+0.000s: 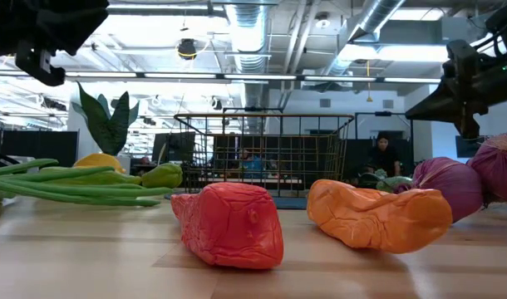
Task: Build produce basket
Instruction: Put the yellow starfruit into the wire basket
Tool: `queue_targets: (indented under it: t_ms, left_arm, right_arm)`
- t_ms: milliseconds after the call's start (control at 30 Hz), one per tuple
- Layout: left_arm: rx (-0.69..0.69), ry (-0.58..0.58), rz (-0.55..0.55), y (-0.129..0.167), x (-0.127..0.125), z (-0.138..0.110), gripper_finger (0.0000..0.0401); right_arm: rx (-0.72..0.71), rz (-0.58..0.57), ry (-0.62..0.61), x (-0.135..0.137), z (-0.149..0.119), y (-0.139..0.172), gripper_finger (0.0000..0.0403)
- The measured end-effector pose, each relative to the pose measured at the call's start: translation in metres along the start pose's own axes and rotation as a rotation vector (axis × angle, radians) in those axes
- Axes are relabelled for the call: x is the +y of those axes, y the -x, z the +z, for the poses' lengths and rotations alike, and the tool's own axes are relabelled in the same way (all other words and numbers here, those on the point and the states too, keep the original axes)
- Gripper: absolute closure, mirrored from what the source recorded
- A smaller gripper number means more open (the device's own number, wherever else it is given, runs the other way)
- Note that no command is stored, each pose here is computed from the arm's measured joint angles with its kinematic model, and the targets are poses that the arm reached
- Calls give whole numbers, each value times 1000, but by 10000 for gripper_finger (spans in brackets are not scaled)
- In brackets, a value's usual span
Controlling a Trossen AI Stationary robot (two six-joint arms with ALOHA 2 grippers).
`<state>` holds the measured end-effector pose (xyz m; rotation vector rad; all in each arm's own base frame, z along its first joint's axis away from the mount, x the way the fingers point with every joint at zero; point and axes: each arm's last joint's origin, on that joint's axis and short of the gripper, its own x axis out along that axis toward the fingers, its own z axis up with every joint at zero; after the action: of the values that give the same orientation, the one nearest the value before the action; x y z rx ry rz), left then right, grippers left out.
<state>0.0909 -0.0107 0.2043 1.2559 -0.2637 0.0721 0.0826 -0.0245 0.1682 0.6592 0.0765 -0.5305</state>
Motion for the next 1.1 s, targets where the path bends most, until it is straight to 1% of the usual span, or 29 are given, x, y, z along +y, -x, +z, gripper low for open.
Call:
queue_targets:
  t_ms: [100,133,167,233,300,333,400,467,533,600,733,833,900,967,1033,1100]
  left_arm:
    - [-18,178,-1,0,1,1,325]
    - [-22,268,-3,0,1,1,325]
    - [-27,385,-7,0,1,1,325]
    - [-28,676,-15,0,0,1,325]
    - [-30,954,-48,0,-1,1,325]
    - [-20,1074,-69,0,-3,1,325]
    - [0,1261,-103,0,-6,1,325]
    - [39,1383,-130,1,-9,0,325]
    - [90,1448,-156,1,-14,-2,325]
    - [119,1452,-139,1,-15,-3,325]
    - [122,1576,-44,1,-10,-4,325]
    - [102,1662,55,0,-5,-4,325]
    - [104,1708,91,0,-3,-4,325]
    - [122,1720,129,0,-3,-5,325]
    - [166,1714,226,1,-3,-8,325]
    - [211,1677,338,2,-1,-11,325]
  right_arm:
    - [0,0,0,0,0,0,375]
    - [0,-1,0,0,0,0,376]
    - [-1,-1,0,0,0,0,376]
    - [-1,-2,-3,0,0,0,377]
    - [-2,-2,-40,0,0,0,377]
    - [-2,-3,-54,0,0,0,377]
    - [-2,-3,-58,0,0,0,377]
    - [-2,-3,-60,0,0,0,377]
    - [-2,-3,-61,0,0,0,377]
    - [-2,-2,-75,0,0,0,377]
    - [-2,-2,-102,0,0,0,377]
    - [-2,-2,-114,0,0,0,377]
    - [-3,-1,-126,0,0,0,377]
    - [-3,-1,-141,0,0,0,377]
    - [-3,-1,-164,0,0,0,377]
    - [-3,-1,-185,0,0,0,377]
